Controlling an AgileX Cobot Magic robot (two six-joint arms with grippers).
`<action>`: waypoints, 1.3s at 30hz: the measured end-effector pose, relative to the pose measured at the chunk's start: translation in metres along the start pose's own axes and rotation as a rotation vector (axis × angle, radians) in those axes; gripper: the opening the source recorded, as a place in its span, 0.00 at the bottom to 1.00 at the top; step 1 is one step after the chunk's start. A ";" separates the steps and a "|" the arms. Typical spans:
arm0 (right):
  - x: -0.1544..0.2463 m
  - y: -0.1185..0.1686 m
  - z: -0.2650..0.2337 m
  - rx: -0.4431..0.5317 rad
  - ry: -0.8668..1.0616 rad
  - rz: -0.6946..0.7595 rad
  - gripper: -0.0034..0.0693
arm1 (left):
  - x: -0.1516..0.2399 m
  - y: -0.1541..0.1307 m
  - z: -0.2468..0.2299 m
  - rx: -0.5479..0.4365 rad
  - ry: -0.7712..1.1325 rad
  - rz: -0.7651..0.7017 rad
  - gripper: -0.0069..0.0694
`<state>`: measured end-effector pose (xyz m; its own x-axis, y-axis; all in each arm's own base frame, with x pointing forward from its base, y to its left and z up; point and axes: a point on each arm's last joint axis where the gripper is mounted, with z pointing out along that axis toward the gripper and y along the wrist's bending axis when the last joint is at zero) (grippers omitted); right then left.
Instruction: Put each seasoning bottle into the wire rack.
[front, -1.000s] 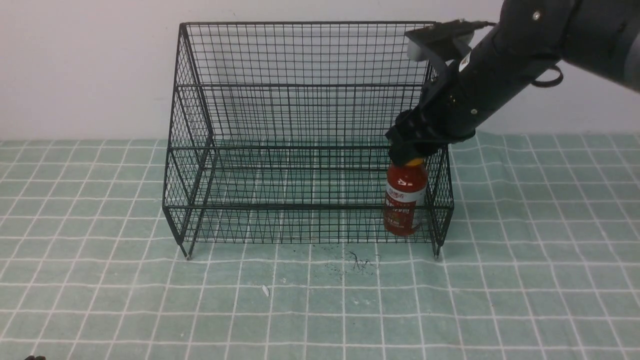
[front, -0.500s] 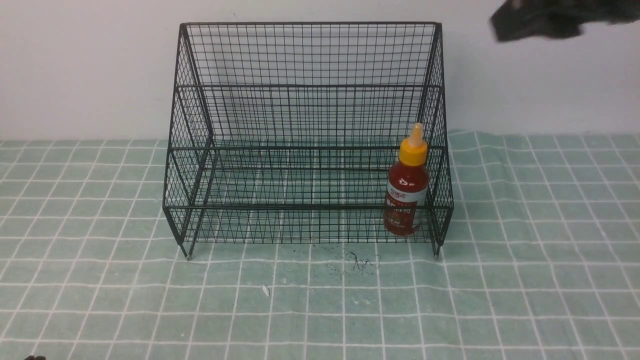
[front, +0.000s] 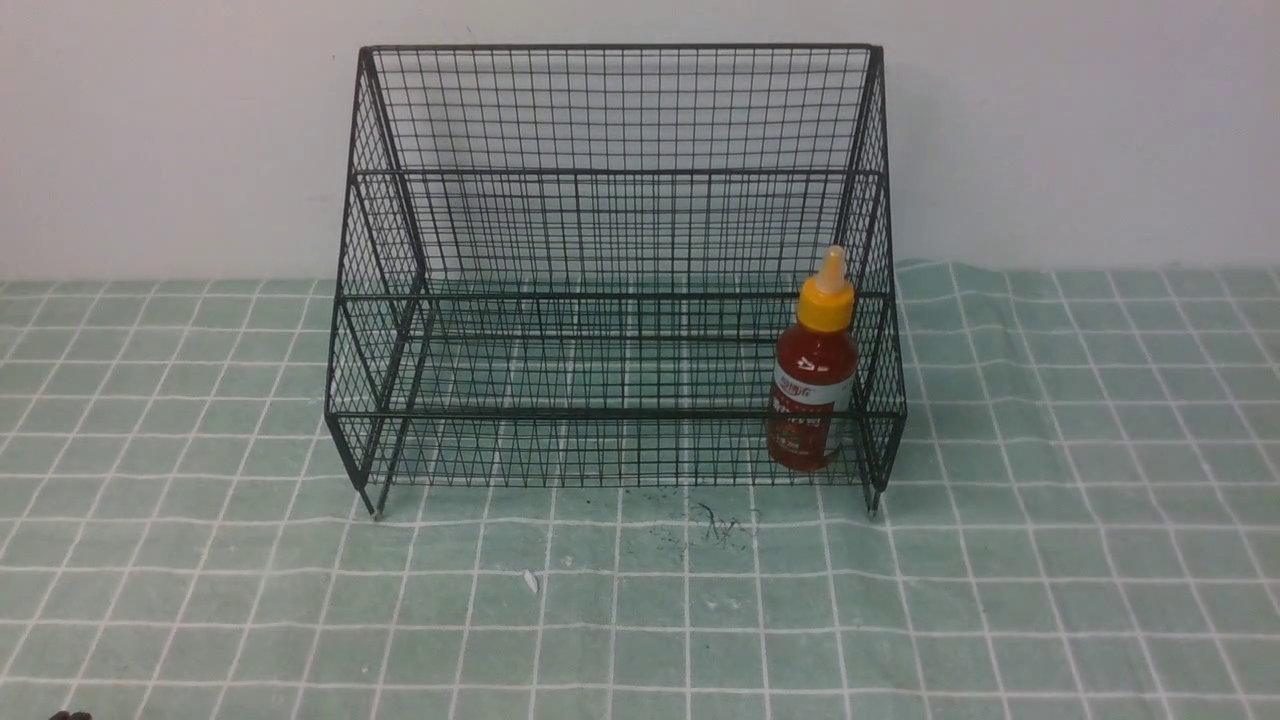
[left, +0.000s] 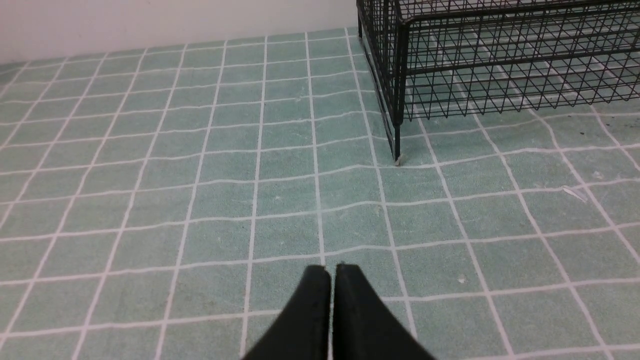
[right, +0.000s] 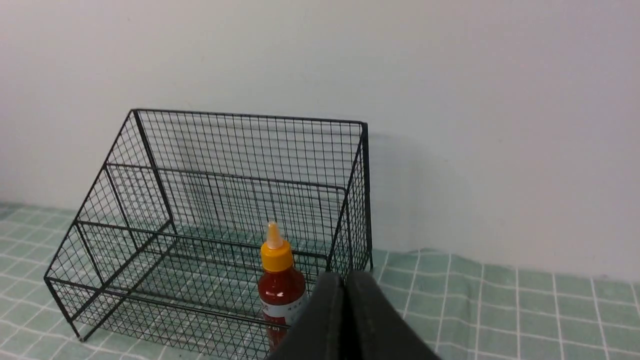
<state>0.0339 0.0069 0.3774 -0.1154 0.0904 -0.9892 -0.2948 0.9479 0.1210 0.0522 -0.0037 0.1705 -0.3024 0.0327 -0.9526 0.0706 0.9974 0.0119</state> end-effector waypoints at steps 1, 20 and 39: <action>0.023 -0.003 -0.002 -0.012 -0.041 0.027 0.03 | 0.000 0.000 0.000 0.000 0.000 0.000 0.08; 0.144 -0.015 0.026 -0.022 -0.056 0.046 0.03 | 0.000 0.000 0.000 0.000 0.000 0.000 0.08; 0.190 -0.042 0.032 0.391 0.066 0.006 0.03 | 0.000 0.000 0.000 0.000 0.000 0.000 0.08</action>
<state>0.0547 -0.0063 0.1818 -0.1803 0.0889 -0.9796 0.0884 0.9933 0.0739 0.0522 -0.0037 0.1705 -0.3024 0.0327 -0.9526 0.0706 0.9974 0.0119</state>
